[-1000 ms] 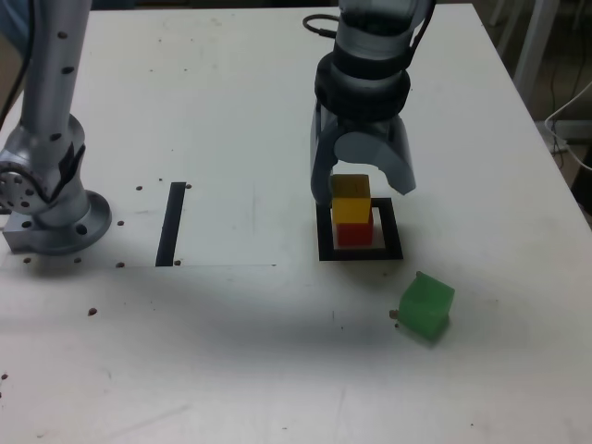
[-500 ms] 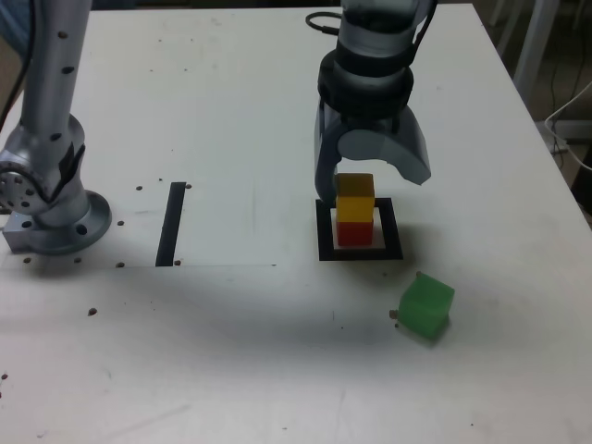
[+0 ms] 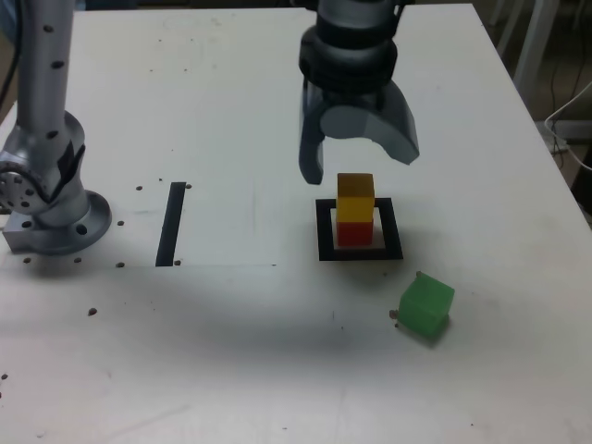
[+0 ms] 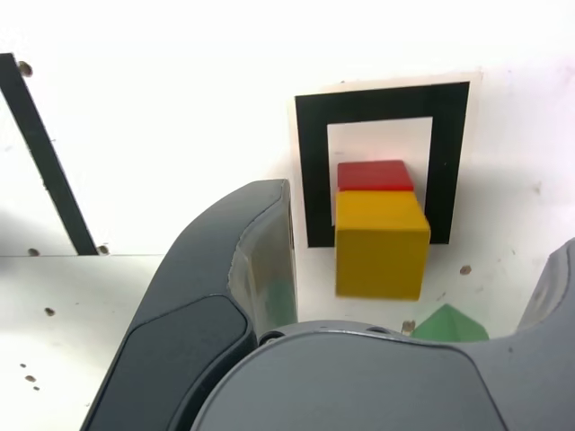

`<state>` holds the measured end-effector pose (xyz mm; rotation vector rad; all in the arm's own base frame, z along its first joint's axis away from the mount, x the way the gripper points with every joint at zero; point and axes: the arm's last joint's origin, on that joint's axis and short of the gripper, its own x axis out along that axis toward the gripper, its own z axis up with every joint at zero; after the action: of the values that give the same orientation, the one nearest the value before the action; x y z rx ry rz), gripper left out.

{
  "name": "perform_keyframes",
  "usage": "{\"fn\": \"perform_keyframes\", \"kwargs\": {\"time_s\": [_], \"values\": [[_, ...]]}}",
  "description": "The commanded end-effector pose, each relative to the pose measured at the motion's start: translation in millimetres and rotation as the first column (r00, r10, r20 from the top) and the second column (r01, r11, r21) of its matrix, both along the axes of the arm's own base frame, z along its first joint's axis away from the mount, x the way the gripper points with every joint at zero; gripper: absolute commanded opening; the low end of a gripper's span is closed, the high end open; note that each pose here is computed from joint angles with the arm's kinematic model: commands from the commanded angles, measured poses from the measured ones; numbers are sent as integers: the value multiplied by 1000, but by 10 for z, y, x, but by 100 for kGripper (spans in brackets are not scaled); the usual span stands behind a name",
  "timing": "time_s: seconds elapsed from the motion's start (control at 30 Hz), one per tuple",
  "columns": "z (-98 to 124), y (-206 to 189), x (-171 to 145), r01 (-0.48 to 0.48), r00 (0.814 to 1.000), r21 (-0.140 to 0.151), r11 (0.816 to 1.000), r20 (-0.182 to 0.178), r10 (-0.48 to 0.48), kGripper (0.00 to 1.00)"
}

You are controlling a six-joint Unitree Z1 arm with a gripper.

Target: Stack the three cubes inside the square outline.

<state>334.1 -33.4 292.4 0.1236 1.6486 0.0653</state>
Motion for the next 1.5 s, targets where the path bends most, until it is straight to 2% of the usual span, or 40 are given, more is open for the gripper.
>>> {"fn": "perform_keyframes", "kwargs": {"time_s": [0.0,0.23,0.4,0.77,0.9,1.17,1.37,1.47], "values": [[72,-66,-43,24,1000,-1,1000,14,-24,99],[176,-345,-164,99,995,-2,995,17,-98,99],[241,-554,-197,129,991,2,992,36,-129,99],[182,-945,-177,183,982,-13,983,47,-182,99],[105,-1071,-96,263,964,-12,965,42,-262,99],[-144,-1382,48,425,905,-14,905,-3,-425,99],[-348,-1520,164,488,872,4,873,-45,-487,99],[-412,-1549,224,504,863,17,864,-55,-502,99]]}}
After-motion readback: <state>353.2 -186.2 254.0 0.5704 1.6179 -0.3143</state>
